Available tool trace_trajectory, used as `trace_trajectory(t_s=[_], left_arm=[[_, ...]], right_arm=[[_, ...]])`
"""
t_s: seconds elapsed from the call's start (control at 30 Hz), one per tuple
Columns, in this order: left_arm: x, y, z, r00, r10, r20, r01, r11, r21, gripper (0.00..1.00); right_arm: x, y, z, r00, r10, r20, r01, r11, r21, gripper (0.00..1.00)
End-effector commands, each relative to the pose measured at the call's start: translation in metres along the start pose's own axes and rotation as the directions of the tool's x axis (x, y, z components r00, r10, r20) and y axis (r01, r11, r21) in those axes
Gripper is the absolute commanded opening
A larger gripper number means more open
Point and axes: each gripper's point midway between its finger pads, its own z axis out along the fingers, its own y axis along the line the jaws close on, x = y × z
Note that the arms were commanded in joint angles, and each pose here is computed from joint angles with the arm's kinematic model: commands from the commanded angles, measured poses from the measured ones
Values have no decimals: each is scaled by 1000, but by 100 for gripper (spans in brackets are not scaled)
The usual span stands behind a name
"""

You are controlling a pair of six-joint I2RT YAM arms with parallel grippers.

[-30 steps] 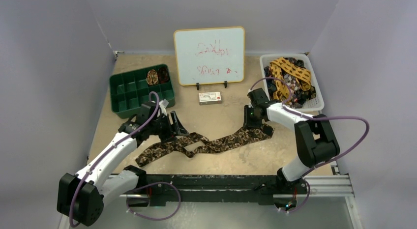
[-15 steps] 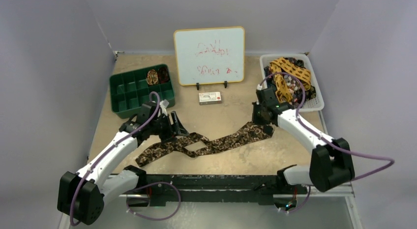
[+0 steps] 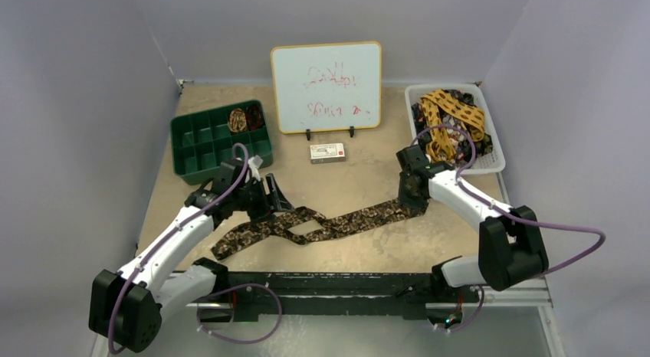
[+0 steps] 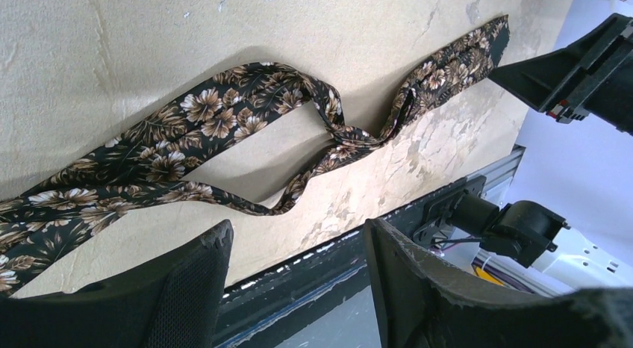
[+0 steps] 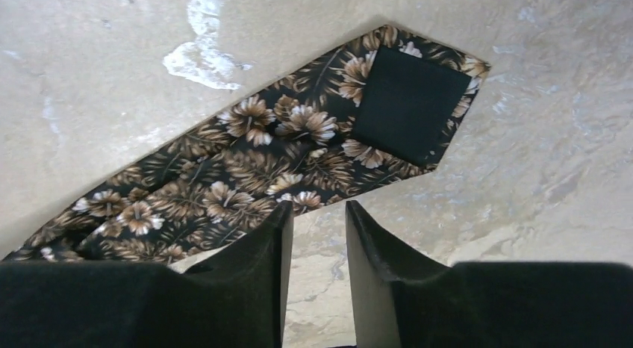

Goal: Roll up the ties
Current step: Flatten out the tie at the center of the board.

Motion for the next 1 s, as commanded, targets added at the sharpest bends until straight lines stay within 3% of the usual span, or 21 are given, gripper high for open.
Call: trace_trajectory(t_s=[0.0,0.07,0.13,0.2,0.27,0.33,0.43,0.57,0.6,0.73,0.83,0.97], left_arm=[[-3,-2,-4,999,36,24,-36,999,4,63],[-3,-1,-6,999,39,26,-38,999,-9,63],[-6,1,-10,998,45,46,-44,999,-29,64],[-10,2,-15,996,50,73,-46,998,-48,64],[-14,3,-21,993,54,103,-47,997,-68,63],[-17,4,-27,990,60,124,-48,995,-91,63],[-21,7,-36,986,63,156,-44,992,-122,63],[-22,7,-45,981,67,181,-43,990,-133,63],[-21,8,-47,981,67,182,-42,989,-140,63],[-19,11,-49,981,67,180,-39,987,-155,63],[-19,11,-48,982,65,178,-37,987,-155,63],[-18,11,-48,983,66,173,-40,987,-154,63]], right_arm=[[-17,-11,-11,999,14,48,-18,997,71,44],[-38,2,-29,991,-36,127,37,999,-3,50],[-53,37,-50,972,-114,206,155,968,-196,56],[-57,84,-69,936,-187,297,308,843,-440,60],[-56,122,-85,907,-214,362,402,693,-599,83],[-49,151,-96,865,-288,410,499,563,-658,94],[-18,194,-90,728,-455,513,679,379,-628,97],[29,224,-75,424,-649,632,879,126,-460,98],[34,225,-70,370,-665,648,901,87,-425,98],[53,224,-59,227,-676,701,929,-67,-365,99],[74,227,-60,162,-665,729,914,-177,-364,99],[82,227,-42,151,-724,673,908,-168,-385,98]])
